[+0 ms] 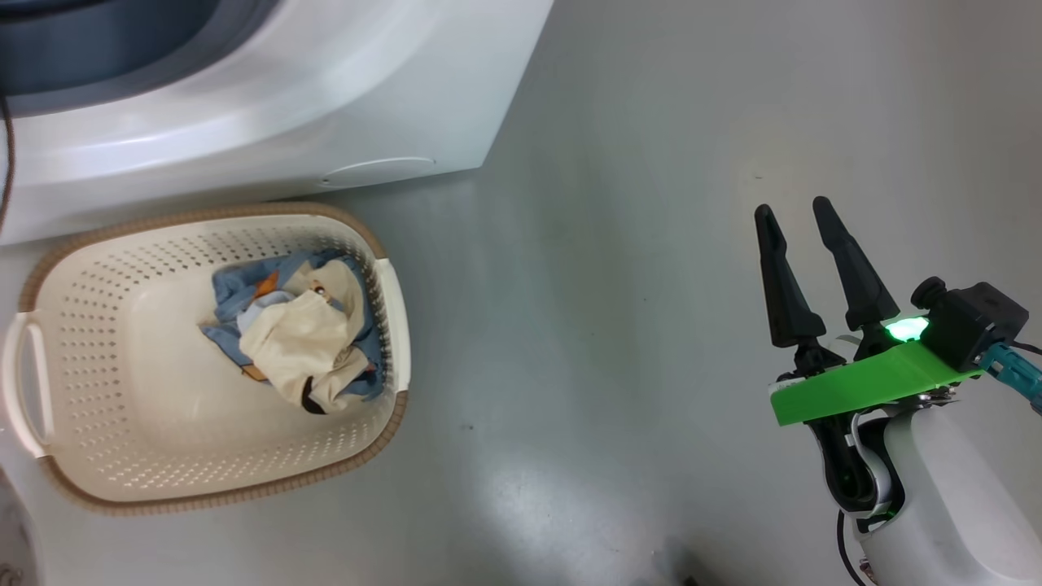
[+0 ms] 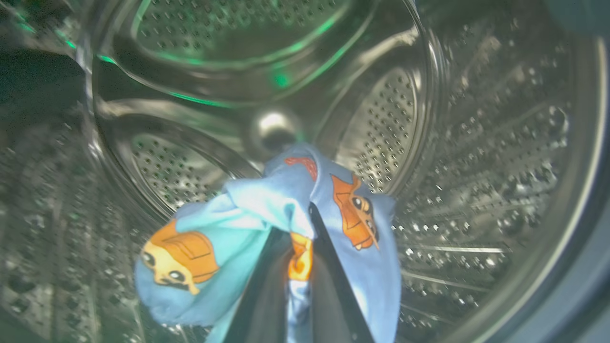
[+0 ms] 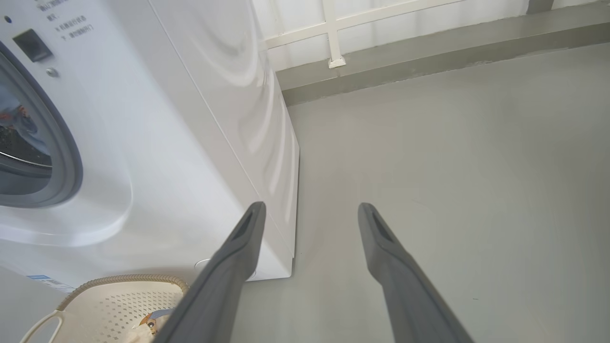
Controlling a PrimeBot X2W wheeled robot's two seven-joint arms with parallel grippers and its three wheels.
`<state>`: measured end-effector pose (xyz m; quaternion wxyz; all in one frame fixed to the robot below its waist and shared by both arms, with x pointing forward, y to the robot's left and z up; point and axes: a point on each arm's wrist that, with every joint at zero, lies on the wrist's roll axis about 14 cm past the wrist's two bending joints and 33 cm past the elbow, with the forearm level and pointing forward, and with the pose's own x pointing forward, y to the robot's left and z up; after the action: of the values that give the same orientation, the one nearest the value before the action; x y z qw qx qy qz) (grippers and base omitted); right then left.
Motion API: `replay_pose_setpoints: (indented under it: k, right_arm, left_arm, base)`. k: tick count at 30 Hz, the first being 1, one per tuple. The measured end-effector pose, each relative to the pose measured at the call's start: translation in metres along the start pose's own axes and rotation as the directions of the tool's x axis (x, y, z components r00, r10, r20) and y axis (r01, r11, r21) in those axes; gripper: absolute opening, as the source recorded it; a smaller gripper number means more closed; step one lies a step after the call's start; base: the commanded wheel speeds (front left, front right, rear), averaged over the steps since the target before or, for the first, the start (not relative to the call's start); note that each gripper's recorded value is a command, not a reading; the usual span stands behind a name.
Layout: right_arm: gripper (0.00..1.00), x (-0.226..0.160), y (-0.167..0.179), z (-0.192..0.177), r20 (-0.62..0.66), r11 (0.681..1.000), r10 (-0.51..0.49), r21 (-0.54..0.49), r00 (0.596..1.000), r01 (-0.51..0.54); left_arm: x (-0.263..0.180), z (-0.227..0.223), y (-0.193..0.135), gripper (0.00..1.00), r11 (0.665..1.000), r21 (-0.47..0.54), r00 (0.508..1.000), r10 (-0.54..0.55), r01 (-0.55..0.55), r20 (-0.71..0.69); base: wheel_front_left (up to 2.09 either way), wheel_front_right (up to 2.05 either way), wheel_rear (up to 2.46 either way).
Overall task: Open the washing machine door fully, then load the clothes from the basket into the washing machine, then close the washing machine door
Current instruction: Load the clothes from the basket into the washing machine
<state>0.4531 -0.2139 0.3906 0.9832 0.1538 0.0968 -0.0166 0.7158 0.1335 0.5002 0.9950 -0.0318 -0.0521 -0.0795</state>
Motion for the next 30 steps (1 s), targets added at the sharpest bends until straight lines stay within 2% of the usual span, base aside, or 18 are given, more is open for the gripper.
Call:
replay_pose_setpoints:
  k: [1,2,20,30]
  right_arm:
    - [1.0,-0.001,-0.001,0.0,-0.001,1.0,-0.004,-0.001,1.0,0.004]
    - [1.0,-0.001,-0.002,0.0,-0.001,1.0,-0.006,-0.001,1.0,0.006]
    - [1.0,-0.001,0.007,0.008,0.02,1.0,0.015,0.006,1.0,-0.015]
    - [1.0,-0.002,0.014,0.027,0.06,0.998,0.053,-0.018,0.997,-0.052]
  left_arm:
    - [-0.001,-0.007,0.0,0.78,1.0,-0.006,1.0,0.004,-0.004,-0.018]
    - [-0.003,-0.014,0.0,1.0,1.0,-0.007,0.999,0.004,-0.005,-0.036]
    - [-0.024,-0.034,0.004,1.0,1.0,0.001,0.992,0.004,-0.004,-0.126]
    - [-0.069,-0.049,0.004,1.0,1.0,-0.012,0.983,0.022,-0.025,-0.181]
  base:
    - [0.0,0.0,0.0]
    - [0.0,0.0,0.0]
    - [0.0,0.0,0.0]
    - [0.0,0.0,0.0]
